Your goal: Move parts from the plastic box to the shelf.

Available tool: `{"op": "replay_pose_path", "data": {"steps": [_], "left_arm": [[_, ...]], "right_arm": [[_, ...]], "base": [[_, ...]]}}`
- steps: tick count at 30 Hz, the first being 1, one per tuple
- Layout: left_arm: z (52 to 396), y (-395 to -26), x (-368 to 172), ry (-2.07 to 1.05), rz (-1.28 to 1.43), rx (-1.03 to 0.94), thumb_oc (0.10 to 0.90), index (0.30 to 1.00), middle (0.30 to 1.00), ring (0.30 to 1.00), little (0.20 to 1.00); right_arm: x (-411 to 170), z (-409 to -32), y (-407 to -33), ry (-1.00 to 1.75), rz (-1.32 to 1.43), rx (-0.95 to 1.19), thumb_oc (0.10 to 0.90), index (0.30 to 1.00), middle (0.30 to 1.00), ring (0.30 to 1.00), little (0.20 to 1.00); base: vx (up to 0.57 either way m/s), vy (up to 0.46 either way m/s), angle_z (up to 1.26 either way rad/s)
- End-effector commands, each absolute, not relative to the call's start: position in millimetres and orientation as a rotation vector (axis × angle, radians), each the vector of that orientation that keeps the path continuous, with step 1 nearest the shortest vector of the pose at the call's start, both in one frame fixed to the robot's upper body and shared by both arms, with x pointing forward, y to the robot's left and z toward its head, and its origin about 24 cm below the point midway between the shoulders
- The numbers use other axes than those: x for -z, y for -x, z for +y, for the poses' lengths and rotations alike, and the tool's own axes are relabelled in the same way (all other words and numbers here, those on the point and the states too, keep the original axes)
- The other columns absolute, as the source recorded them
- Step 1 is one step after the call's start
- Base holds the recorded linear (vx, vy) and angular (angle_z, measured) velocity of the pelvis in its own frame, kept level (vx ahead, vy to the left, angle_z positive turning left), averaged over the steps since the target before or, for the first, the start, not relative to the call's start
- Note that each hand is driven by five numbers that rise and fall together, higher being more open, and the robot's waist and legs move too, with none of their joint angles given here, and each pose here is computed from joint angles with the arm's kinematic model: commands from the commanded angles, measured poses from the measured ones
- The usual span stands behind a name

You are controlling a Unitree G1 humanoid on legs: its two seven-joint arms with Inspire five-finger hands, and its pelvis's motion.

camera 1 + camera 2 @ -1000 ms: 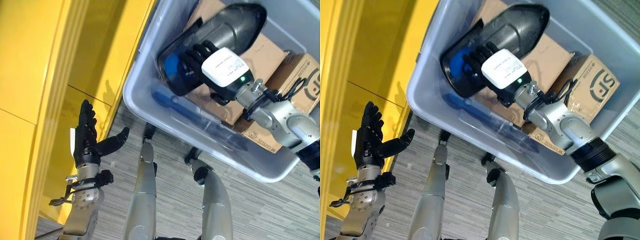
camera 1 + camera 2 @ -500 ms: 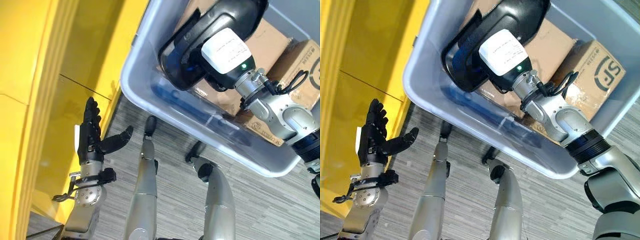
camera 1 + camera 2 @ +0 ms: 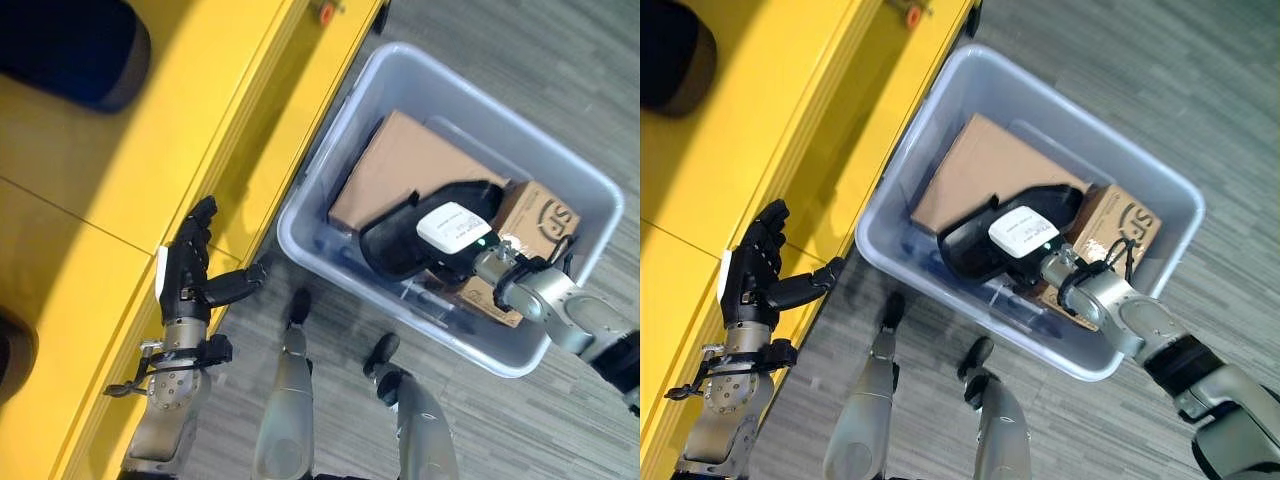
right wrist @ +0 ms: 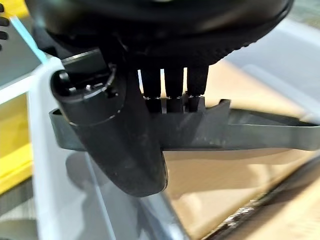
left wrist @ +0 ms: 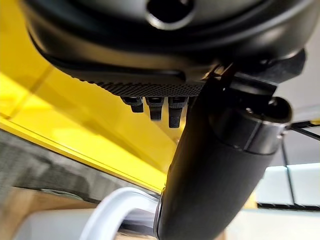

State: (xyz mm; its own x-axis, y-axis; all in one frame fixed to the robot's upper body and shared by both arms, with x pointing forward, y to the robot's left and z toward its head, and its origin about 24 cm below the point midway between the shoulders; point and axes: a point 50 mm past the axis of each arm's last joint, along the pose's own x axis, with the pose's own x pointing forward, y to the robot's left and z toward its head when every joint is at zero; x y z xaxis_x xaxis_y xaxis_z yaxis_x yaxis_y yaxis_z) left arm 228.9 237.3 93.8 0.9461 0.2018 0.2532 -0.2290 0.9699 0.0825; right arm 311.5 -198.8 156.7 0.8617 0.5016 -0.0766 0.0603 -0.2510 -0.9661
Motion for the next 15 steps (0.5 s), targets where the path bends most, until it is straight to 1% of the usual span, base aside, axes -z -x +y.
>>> {"op": "replay_pose_path", "data": {"steps": [1,3,8,15], "left_arm": [[249.1,-220.3,-127.1,-0.166,-0.405,-0.207,0.900,1.000,1.000,1.000,1.000],[250.0,-219.1,-126.7,-0.178,-0.396,-0.189,0.900,1.000,1.000,1.000,1.000],[253.4,-217.2,-130.1,-0.242,-0.398,-0.171,0.900,1.000,1.000,1.000,1.000],[256.9,-215.6,-141.9,-0.346,-0.437,-0.158,0.900,1.000,1.000,1.000,1.000]], "right_arm": [[-220.1,-196.2,-307.8,1.730,-0.653,-0.271,0.400,0.300,0.300,0.300,0.300],[-236.7,-205.8,-294.8,1.707,-0.690,-0.225,0.400,0.300,0.300,0.300,0.300],[-256.1,-221.0,-273.3,1.636,-0.736,-0.145,0.400,0.300,0.300,0.300,0.300],[-276.7,-225.0,-258.9,1.591,-0.812,-0.095,0.400,0.300,0.300,0.300,0.300]], "base": [[0.03,0.019,-0.24],[0.02,0.045,-0.21],[0.04,0.059,-0.03],[0.03,0.050,-0.21]]}}
